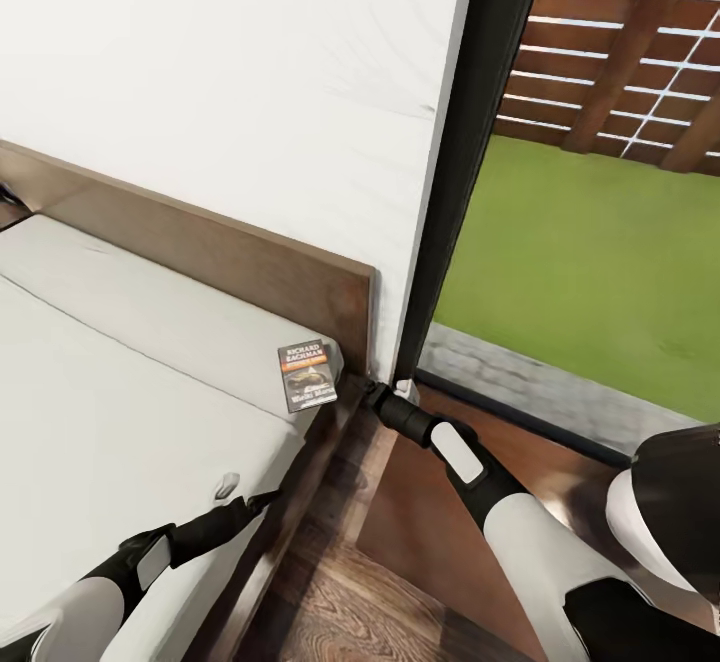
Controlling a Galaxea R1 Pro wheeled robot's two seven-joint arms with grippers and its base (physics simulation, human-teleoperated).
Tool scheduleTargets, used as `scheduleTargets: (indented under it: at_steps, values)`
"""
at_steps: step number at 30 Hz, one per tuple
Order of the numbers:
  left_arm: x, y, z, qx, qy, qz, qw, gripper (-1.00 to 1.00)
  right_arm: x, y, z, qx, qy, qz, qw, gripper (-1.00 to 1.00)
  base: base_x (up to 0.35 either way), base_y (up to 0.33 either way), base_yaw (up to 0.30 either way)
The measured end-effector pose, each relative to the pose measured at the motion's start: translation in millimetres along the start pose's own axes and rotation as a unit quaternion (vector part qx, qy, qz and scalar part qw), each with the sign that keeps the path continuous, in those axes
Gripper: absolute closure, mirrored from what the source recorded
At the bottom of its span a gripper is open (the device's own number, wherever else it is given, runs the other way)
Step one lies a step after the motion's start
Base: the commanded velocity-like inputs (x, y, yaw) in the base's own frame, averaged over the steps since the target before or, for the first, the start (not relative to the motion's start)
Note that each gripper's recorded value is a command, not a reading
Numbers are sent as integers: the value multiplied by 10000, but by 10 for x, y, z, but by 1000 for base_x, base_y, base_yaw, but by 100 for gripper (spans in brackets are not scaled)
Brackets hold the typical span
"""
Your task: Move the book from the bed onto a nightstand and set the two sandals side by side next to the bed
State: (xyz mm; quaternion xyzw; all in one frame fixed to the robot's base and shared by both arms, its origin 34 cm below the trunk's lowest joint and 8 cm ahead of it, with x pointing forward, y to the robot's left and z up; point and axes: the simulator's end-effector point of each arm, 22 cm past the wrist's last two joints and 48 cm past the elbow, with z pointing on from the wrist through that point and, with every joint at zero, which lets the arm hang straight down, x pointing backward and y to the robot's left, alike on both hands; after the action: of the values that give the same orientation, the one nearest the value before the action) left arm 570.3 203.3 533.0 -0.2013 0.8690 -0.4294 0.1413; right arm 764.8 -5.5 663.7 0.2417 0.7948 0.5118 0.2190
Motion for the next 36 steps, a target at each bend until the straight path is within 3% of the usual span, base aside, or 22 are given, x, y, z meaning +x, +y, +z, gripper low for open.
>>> scheduleTargets:
  at_steps: [17,36]
  values:
    - [2,-4,5,3,3,-1,10000,-100,-2,0,0,0,-5,-3,10000,-100,0,-27,6]
    - [25,23,11,-13,22,-24,10000,-100,8,-40,7,23,0,15,10000,-100,0,0,195]
